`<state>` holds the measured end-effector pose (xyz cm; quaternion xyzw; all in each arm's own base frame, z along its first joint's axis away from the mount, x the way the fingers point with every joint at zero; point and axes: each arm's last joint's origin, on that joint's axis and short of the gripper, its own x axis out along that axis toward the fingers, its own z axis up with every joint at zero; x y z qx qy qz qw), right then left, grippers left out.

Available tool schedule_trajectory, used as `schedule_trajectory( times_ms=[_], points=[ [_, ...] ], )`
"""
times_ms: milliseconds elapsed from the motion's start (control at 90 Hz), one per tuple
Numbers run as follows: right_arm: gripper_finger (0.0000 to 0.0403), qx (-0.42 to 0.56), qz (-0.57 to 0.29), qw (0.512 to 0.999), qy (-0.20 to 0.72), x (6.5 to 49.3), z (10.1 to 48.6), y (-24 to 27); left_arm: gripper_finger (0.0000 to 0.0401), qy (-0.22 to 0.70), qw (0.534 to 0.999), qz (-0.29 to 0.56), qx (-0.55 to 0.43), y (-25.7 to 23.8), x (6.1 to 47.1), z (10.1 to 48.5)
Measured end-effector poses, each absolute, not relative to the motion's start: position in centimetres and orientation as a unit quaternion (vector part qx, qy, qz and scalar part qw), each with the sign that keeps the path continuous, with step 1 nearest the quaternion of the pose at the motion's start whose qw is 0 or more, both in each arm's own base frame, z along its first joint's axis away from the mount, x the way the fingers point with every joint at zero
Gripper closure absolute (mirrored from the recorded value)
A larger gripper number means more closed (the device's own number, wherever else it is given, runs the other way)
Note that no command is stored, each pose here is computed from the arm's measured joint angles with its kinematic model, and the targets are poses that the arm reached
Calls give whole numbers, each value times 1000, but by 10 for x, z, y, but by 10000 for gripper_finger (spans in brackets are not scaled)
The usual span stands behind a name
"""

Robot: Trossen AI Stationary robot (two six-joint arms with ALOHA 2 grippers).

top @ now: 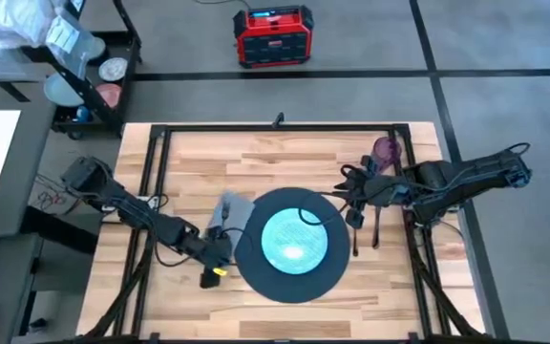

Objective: Set table place
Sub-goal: Adjust the black fork on the gray table napkin

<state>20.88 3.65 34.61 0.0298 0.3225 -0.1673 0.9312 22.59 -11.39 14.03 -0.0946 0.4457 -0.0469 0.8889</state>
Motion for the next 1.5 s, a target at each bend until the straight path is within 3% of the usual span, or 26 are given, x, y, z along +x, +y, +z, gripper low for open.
schedule_trajectory(
  times_ms=[144,333,578,800,1022,1267,1500],
  points=[
    [343,31,-167,932,321,209,346,37,401,438,894,-52,-85,-114,230,147],
    [343,32,-168,931,322,209,346,36,401,526,848,5,-63,-108,216,142],
    [343,32,-168,930,324,209,346,36,401,546,834,80,-23,-104,205,141],
    [343,34,-168,930,325,208,346,36,401,469,882,40,-18,-110,208,165],
    [343,34,-167,930,326,208,345,36,401,529,842,109,-13,-96,184,168],
    [343,34,-168,930,326,208,345,36,401,568,813,120,-41,-95,174,147],
    [343,34,-167,930,325,208,345,36,401,559,819,114,-53,-102,178,140]
  ],
)
